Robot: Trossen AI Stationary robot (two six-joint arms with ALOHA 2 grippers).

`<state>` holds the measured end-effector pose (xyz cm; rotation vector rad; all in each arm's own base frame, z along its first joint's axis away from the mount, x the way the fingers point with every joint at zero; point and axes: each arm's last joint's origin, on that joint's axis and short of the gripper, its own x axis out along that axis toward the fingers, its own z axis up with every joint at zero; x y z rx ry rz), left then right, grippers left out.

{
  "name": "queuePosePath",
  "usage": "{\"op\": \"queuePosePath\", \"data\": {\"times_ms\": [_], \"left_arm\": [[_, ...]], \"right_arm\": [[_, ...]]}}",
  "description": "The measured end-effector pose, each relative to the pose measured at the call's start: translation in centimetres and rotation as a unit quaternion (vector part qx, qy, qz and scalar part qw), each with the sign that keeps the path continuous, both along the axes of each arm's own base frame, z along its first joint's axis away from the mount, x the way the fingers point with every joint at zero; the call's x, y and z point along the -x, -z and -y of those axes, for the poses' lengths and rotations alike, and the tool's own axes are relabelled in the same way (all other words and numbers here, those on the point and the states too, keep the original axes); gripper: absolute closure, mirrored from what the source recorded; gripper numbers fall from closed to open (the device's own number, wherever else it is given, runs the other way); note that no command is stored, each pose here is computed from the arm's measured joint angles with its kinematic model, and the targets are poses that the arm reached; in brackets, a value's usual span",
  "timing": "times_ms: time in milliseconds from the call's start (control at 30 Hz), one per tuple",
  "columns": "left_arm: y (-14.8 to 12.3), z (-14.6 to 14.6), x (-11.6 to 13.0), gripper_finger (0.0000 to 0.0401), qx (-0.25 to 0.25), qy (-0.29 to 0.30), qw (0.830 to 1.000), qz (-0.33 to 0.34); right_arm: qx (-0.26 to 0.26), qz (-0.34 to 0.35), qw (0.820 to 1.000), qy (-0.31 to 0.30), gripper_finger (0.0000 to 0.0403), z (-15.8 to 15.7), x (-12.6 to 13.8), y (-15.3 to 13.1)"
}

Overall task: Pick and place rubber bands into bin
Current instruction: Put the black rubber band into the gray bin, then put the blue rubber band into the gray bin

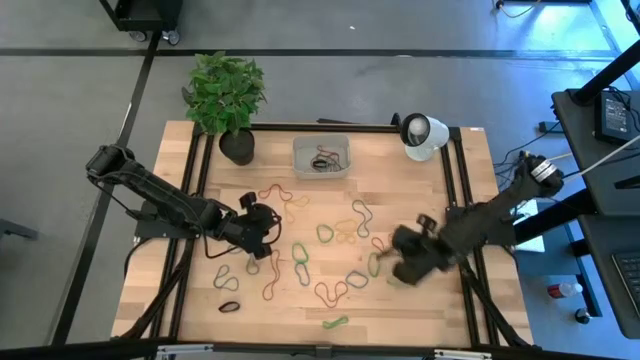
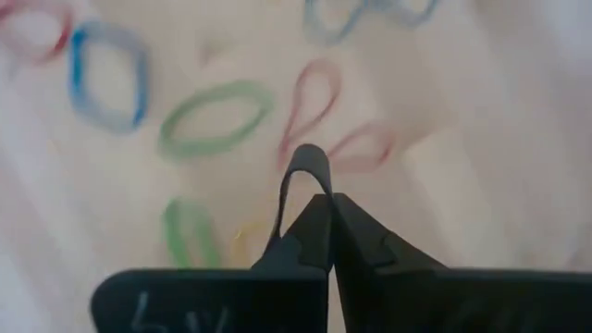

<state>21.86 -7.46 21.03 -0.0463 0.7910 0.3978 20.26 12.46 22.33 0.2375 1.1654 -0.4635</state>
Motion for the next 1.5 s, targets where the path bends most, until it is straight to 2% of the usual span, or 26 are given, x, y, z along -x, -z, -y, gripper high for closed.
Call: {"op": "queuePosePath", "data": {"times_ms": [133,300,433,600,700,800,900,1033,1200,1500], "left_arm": [[0.0,0.0,0.0,0.0399,-0.007,0.014,1.000,-0.005],[0.0,0.2,0.0,0.0398,0.006,0.028,0.999,-0.013],[0.1,0.3,0.1,0.0400,0.010,0.035,0.999,-0.014],[0.0,0.8,0.2,0.0398,-0.002,0.052,0.998,-0.017],[0.0,1.0,0.3,0.0400,-0.012,0.051,0.999,-0.013],[0.0,1.0,0.3,0.0400,-0.016,0.051,0.999,-0.012],[0.0,1.0,0.3,0.0397,-0.015,0.052,0.998,-0.012],[0.1,1.0,0.4,0.0397,-0.015,0.052,0.998,-0.017],[0.1,1.0,0.5,0.0400,-0.016,0.053,0.998,-0.019],[0.1,1.0,0.5,0.0380,-0.011,0.048,0.999,-0.019]], "right_arm": [[0.017,0.024,0.999,-0.020,0.0399,4.0,-3.3,-0.2],[0.047,0.125,0.991,-0.034,0.0399,10.0,-7.2,-1.4],[0.066,0.184,0.980,-0.040,0.0400,15.1,-9.2,-2.4],[0.109,0.172,0.979,-0.023,0.0401,21.0,-12.2,-3.8],[0.108,0.175,0.978,-0.031,0.0401,24.0,-14.7,-4.2],[0.108,0.152,0.982,-0.030,0.0401,26.7,-17.1,-3.7],[0.103,0.117,0.988,-0.021,0.0401,29.2,-19.0,-2.1],[0.092,0.079,0.993,-0.014,0.0385,31.4,-20.7,0.3],[0.065,0.046,0.997,-0.014,0.0356,32.1,-21.5,2.3],[0.057,0.034,0.998,-0.015,0.0296,32.0,-21.3,2.3]]}}
